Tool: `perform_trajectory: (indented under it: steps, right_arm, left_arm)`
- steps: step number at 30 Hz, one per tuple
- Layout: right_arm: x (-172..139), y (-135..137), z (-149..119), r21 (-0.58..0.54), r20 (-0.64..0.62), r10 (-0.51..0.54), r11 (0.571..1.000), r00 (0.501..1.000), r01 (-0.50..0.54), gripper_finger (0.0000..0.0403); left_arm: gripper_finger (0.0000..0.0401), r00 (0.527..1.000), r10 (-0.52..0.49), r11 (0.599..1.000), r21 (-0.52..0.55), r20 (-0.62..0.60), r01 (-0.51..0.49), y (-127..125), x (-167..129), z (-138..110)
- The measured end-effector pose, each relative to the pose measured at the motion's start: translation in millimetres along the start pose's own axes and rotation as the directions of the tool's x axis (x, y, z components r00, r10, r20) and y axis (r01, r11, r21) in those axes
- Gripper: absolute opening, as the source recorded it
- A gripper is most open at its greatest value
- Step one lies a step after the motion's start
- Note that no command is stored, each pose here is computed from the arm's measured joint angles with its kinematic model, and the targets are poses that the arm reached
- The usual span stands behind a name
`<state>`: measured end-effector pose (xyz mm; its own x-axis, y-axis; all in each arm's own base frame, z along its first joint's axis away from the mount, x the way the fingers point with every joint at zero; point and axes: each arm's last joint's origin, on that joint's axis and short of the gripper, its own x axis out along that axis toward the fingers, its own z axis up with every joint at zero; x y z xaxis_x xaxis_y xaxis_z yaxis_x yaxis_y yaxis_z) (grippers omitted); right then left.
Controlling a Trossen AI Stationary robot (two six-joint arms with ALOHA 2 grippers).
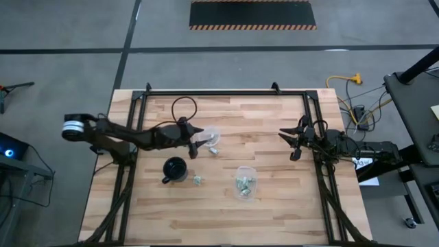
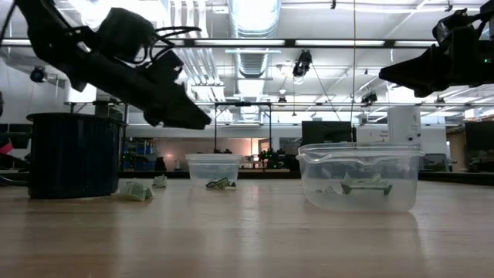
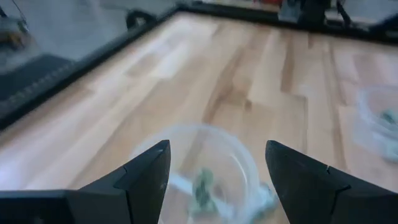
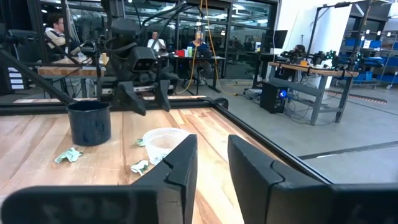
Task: Pick and place items into bin
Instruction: Put the stevia packet into the round transparent bin
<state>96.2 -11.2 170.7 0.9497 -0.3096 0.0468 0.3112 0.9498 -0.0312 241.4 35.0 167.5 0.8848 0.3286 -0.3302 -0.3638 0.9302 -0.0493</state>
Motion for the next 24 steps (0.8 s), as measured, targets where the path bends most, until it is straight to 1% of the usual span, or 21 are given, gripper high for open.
perform_trajectory:
  steps: [3,7,11,15,18,24]
  right_arm:
    - [0.0,0.0,0.0,0.000,0.000,0.000,1.000,1.000,0.000,0.0075]
    - [0.0,0.0,0.0,0.000,0.000,0.000,1.000,1.000,0.000,0.0069]
    - [0.0,0.0,0.0,0.000,0.000,0.000,1.000,1.000,0.000,0.0068]
    - [0.0,0.0,0.0,0.000,0.000,0.000,1.000,1.000,0.000,0.0070]
    - [0.0,0.0,0.0,0.000,0.000,0.000,1.000,1.000,0.000,0.0073]
    - [0.0,0.0,0.0,0.000,0.001,0.000,1.000,1.000,0.000,0.0080]
  left_arm:
    - [0.0247,0.998,-0.031,0.999,-0.011,-0.054,0.030,0.8,-9.7,1.4]
    - [0.0247,0.993,-0.037,0.999,-0.024,-0.111,0.035,1.9,-16.7,-0.1]
    - [0.0247,0.980,-0.053,0.999,-0.016,-0.194,0.051,2.5,-19.5,-7.0]
    - [0.0247,0.960,-0.040,0.999,-0.002,-0.277,0.041,3.8,-20.5,-15.6]
    - [0.0247,0.953,-0.035,0.999,0.001,-0.300,0.037,4.1,-19.4,-18.8]
    - [0.0247,0.945,-0.033,0.999,-0.027,-0.325,0.026,3.5,-14.6,-23.8]
